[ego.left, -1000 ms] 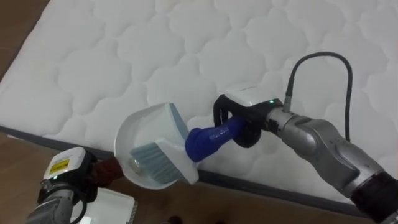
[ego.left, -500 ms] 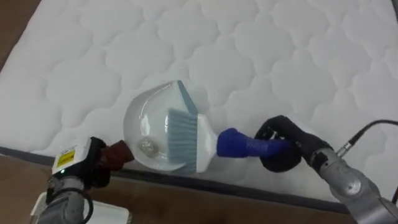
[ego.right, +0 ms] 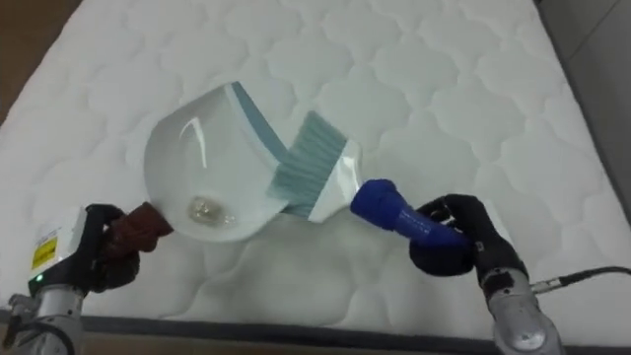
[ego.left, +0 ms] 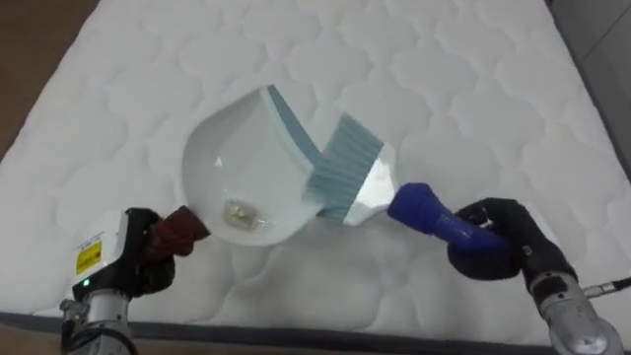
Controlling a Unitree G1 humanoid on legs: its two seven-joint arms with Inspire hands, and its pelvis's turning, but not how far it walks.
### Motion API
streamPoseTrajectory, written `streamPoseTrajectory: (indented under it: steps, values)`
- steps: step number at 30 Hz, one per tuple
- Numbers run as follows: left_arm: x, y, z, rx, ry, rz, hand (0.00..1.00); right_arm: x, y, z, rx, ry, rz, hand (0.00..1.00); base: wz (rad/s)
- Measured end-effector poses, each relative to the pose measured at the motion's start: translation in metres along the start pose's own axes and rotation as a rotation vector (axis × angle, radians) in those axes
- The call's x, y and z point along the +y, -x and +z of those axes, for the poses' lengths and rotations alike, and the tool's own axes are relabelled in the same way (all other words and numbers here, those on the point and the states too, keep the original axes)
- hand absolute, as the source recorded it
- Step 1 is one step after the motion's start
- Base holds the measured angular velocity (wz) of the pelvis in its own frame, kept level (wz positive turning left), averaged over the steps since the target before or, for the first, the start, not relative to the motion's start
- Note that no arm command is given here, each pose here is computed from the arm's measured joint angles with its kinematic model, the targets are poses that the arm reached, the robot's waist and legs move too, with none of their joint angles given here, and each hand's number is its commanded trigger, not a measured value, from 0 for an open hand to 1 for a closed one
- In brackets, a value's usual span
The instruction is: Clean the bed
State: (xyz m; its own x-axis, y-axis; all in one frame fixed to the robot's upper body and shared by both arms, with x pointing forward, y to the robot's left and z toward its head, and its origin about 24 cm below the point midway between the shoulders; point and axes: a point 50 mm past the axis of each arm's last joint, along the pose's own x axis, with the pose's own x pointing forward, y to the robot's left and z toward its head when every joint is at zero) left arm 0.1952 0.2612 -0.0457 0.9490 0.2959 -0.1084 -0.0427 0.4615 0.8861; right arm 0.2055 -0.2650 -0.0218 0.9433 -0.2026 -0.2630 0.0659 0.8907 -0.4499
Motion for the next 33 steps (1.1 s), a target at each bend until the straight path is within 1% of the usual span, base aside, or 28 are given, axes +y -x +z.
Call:
streamPoseTrajectory:
  steps: [2, 4, 8, 10, 14, 17, 19, 26, 30, 33]
  values:
    - [0.0, 0.003, -0.001, 0.021, 0.023, 0.015, 1.0, -0.005, 0.001, -0.002, 0.012, -0.083, -0.071, 0.0, 0.02]
    - [0.005, 0.007, 0.0, 0.025, 0.057, 0.056, 1.0, -0.012, 0.003, -0.005, 0.026, -0.159, -0.161, 0.0, 0.0]
    - [0.011, 0.008, 0.001, 0.044, 0.097, 0.108, 1.0, -0.02, 0.005, -0.007, 0.044, -0.272, -0.262, 0.0, 0.0]
    - [0.015, 0.006, 0.006, 0.046, 0.15, 0.14, 1.0, -0.022, 0.005, -0.008, 0.053, -0.332, -0.304, 0.0, 0.0]
    - [0.019, 0.006, 0.008, 0.059, 0.2, 0.177, 1.0, -0.022, 0.005, -0.009, 0.06, -0.36, -0.329, 0.0, 0.0]
    - [0.02, 0.01, 0.003, 0.085, 0.233, 0.183, 1.0, -0.022, 0.005, -0.009, 0.063, -0.386, -0.337, 0.0, -0.04]
    - [0.018, 0.016, -0.001, 0.101, 0.238, 0.175, 1.0, -0.022, 0.005, -0.009, 0.066, -0.4, -0.344, 0.0, 0.0]
    - [0.02, 0.016, 0.0, 0.098, 0.242, 0.181, 1.0, -0.023, 0.004, -0.008, 0.062, -0.401, -0.345, 0.0, 0.01]
    - [0.025, 0.014, 0.004, 0.077, 0.261, 0.2, 1.0, -0.023, 0.002, -0.006, 0.054, -0.4, -0.348, 0.0, 0.27]
    - [0.026, 0.014, 0.005, 0.067, 0.269, 0.2, 1.0, -0.025, 0.001, -0.003, 0.043, -0.402, -0.357, 0.0, 0.7]
